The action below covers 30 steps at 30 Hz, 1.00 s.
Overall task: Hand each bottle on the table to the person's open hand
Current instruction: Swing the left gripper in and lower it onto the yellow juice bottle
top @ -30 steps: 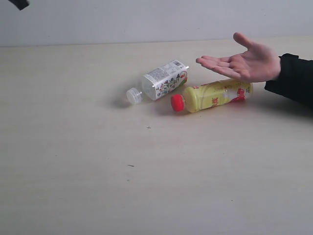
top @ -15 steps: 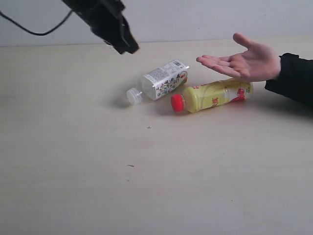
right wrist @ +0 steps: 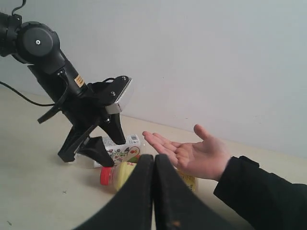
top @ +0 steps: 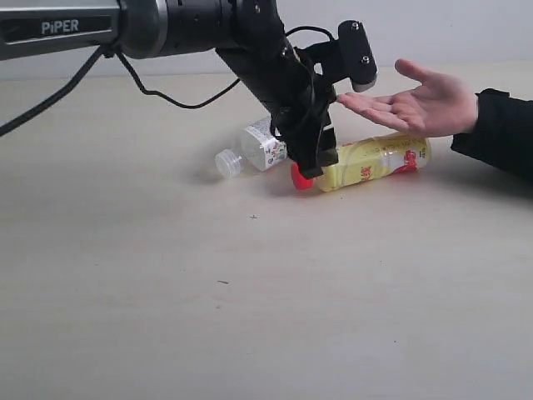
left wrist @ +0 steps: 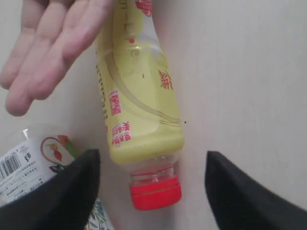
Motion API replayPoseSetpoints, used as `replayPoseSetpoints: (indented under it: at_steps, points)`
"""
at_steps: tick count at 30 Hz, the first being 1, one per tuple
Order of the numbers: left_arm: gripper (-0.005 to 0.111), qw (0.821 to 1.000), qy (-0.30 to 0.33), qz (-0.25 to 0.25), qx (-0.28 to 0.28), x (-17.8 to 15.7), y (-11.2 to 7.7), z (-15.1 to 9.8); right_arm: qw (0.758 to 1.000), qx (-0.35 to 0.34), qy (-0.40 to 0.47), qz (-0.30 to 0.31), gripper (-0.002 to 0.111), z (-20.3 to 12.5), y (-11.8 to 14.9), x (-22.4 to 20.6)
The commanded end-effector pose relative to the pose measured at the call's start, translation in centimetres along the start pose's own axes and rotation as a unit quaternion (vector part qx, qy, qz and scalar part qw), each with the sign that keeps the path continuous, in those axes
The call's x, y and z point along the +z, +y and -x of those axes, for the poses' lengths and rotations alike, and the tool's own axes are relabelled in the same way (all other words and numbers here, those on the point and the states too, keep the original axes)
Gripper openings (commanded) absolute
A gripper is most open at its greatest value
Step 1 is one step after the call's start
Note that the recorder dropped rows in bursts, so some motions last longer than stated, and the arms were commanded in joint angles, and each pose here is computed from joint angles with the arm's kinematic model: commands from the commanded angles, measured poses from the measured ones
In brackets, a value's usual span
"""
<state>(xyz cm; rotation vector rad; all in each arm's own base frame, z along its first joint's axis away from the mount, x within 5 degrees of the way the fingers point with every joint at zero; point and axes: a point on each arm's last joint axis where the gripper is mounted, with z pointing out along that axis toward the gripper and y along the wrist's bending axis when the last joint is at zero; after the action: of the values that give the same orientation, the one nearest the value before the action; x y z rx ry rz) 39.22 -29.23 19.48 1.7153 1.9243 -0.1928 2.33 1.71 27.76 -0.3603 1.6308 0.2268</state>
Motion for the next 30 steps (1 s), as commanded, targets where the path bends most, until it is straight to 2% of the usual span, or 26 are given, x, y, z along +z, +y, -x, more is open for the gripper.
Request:
replayPoseSetpoints:
  at_steps: [1,12,19,30]
  points:
    - [0.077,1.000,-0.011,0.021,-0.003,1.3,0.0,0.3,1.000,-0.002,-0.002,-0.003,0.000,-0.1,0.0,0.0]
    - [0.077,0.999,-0.019,0.041,-0.006,3.6,0.0,-0.1,1.000,-0.001,-0.002,-0.003,0.000,-0.1,0.0,0.0]
    - [0.077,0.998,-0.025,0.048,-0.039,5.6,0.5,-0.2,1.000,-0.002,-0.003,-0.003,0.000,0.0,0.0,0.0]
    - [0.077,0.997,-0.023,0.045,-0.056,7.9,0.8,-0.5,1.000,-0.001,-0.003,-0.003,0.000,0.0,0.0,0.0]
